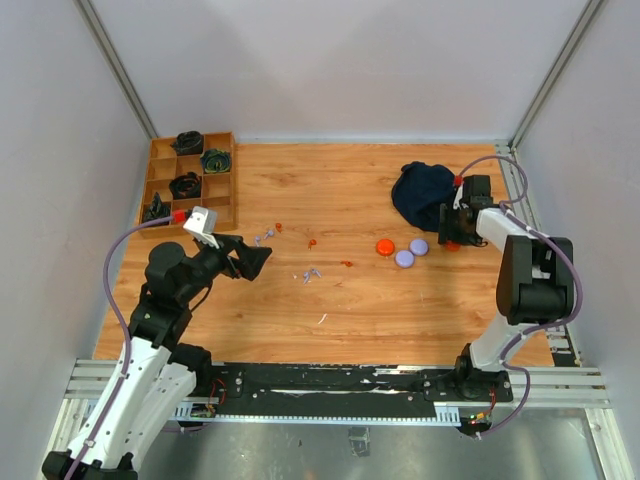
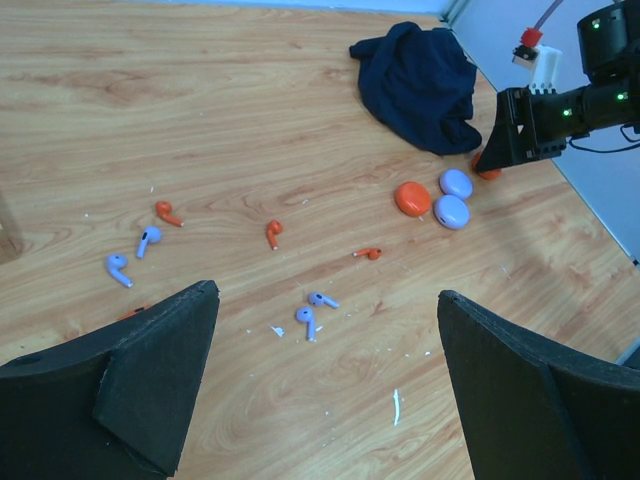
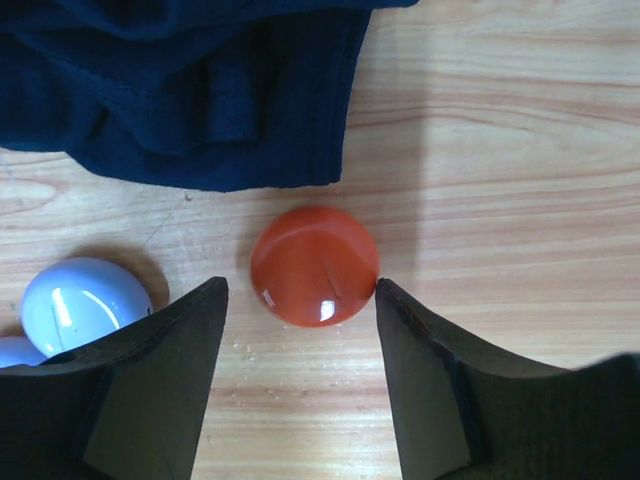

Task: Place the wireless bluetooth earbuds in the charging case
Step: Pick up the charging case at the center of the board.

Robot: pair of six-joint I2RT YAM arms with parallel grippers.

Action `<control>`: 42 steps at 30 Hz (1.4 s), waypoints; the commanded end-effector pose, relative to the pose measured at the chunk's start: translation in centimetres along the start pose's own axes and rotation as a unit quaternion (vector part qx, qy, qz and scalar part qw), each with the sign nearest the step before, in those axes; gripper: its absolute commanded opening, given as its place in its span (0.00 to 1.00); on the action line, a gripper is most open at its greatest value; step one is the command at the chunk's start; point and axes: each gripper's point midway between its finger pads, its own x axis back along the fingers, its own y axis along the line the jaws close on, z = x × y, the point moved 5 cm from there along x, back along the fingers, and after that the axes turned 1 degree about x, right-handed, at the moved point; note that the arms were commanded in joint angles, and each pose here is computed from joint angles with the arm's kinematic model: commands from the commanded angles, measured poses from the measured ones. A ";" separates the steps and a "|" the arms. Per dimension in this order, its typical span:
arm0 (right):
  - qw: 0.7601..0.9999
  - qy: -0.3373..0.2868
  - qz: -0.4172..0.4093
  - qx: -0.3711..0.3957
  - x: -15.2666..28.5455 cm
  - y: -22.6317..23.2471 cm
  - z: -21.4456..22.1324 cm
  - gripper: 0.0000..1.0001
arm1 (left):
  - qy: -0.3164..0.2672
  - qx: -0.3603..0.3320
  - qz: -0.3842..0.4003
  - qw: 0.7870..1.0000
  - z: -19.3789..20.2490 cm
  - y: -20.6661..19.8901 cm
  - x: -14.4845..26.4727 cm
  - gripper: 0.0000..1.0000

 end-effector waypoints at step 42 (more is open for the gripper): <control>0.899 -0.148 -0.193 0.364 10.2 18.0 2.9 0.46 | 0.098 0.117 0.119 0.981 2.0 -2.5 -3.2 0.93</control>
